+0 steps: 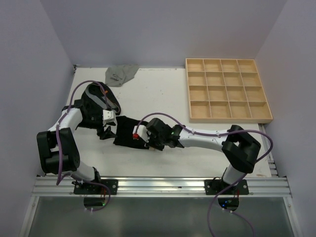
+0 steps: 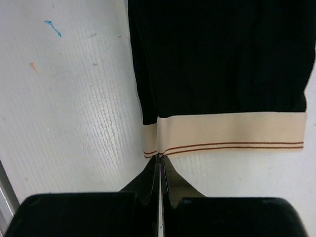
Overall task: Roll the underwear
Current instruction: Fold the underwear
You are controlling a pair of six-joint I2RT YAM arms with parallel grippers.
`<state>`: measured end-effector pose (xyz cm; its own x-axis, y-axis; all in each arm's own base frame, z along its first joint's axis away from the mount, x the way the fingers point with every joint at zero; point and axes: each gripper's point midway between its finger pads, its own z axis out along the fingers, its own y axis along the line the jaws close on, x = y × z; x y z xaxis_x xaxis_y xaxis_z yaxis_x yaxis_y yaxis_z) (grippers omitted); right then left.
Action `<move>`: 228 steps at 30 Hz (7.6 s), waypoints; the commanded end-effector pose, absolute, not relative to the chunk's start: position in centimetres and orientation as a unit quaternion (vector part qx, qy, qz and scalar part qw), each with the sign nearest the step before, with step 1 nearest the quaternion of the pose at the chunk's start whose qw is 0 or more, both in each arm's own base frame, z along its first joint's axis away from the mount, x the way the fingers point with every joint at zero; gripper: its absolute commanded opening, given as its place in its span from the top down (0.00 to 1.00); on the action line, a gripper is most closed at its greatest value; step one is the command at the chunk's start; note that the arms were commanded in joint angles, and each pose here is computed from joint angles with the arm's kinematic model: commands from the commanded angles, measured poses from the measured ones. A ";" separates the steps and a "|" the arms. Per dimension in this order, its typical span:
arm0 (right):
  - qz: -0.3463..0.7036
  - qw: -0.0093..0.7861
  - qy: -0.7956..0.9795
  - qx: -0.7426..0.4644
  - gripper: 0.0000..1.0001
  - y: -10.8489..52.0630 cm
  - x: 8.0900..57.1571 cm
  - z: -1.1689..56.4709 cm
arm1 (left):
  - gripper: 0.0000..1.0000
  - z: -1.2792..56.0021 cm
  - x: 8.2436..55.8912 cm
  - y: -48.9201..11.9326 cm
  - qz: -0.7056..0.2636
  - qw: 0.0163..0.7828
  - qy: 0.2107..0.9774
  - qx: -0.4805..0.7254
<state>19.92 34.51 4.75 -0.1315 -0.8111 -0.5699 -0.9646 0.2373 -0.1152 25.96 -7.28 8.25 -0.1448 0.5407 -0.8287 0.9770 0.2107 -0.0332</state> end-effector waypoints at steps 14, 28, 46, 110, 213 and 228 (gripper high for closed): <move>0.080 0.259 0.724 -0.634 1.00 33.0 20.6 3.3 | 0.30 7.5 25.5 -6.3 -0.261 0.358 0.664 0.603; 0.084 0.290 0.683 -0.665 0.45 33.3 18.8 5.1 | 0.32 3.9 21.7 -6.6 -0.224 0.340 0.605 0.684; 0.062 0.246 0.670 -0.698 0.80 33.8 19.0 0.6 | 0.48 2.4 22.6 -8.4 -0.222 0.307 0.588 0.714; 0.430 0.020 0.714 -0.552 1.00 35.3 24.1 8.2 | 0.94 6.0 33.0 -10.4 -0.397 0.213 0.687 0.571; 0.331 0.417 0.819 -0.213 0.55 37.0 21.3 19.6 | 0.00 25.5 41.6 -1.9 -0.099 0.517 0.794 0.303; 0.447 0.278 0.836 -0.153 0.86 44.1 20.7 13.6 | 0.25 9.3 23.3 -2.2 -0.082 0.229 0.870 0.429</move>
